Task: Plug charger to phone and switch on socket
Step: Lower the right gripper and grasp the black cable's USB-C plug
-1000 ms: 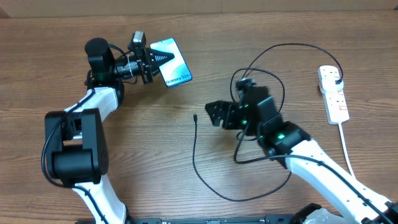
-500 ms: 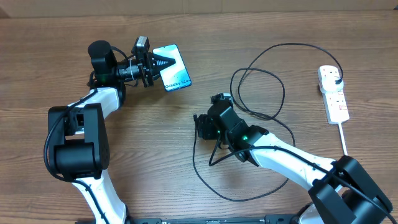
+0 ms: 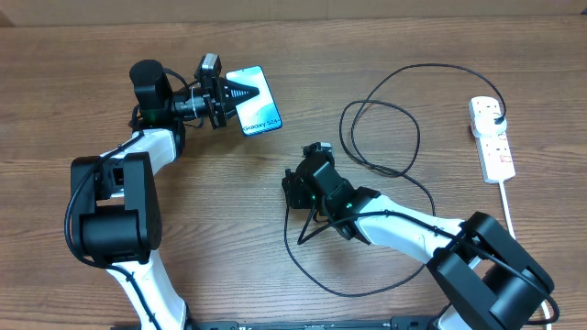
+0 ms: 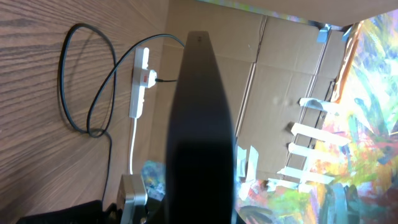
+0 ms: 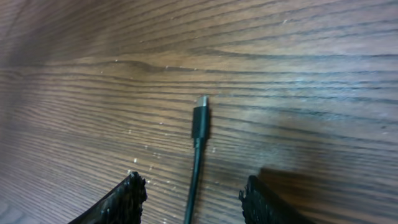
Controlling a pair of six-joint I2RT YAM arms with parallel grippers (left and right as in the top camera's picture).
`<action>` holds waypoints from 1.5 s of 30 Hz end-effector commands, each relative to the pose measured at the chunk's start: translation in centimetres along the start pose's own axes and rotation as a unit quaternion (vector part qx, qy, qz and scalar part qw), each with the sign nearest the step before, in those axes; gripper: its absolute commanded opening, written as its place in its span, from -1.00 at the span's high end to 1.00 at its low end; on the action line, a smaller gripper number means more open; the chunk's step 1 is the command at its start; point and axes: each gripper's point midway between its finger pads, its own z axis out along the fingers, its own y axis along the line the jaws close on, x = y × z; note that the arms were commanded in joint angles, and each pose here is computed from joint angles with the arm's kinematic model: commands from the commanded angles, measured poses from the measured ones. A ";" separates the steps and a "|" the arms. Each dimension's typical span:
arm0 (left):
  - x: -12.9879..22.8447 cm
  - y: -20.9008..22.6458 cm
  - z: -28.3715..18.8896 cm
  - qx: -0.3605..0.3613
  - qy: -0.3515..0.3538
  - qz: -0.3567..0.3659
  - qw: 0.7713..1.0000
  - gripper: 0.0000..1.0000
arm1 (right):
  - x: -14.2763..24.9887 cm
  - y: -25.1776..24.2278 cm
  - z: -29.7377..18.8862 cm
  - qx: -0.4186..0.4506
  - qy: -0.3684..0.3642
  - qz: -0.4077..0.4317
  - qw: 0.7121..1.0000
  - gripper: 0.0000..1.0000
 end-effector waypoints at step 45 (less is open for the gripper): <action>0.6 -1.4 0.3 0.003 0.021 0.035 0.999 0.91 | 0.5 0.2 4.3 0.083 0.015 -0.028 0.996 0.92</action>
